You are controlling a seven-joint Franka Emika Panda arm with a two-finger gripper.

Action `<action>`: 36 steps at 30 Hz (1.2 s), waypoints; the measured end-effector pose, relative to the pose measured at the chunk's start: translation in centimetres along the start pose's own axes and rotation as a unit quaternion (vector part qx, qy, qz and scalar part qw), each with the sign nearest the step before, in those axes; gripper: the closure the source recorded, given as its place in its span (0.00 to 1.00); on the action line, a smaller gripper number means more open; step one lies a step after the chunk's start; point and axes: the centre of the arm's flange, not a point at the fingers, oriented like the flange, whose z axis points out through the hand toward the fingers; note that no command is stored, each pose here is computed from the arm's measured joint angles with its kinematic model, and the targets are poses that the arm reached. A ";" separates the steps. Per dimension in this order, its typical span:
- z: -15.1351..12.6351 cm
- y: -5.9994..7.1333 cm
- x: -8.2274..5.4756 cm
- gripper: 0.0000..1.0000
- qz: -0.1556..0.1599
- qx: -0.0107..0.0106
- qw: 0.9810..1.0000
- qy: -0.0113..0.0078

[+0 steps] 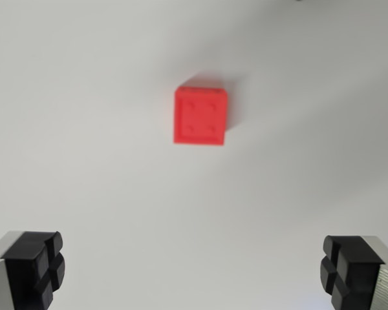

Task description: Destack cube

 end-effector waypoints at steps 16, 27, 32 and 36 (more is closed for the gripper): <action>-2.3 0.0 0.0 0.00 0.000 -0.001 1.000 0.000; -2.3 -0.1 0.0 0.00 0.000 -0.001 1.000 0.000; -2.3 -0.1 0.0 0.00 0.000 -0.001 1.000 0.000; -2.3 -0.1 0.0 0.00 0.000 -0.001 1.000 0.000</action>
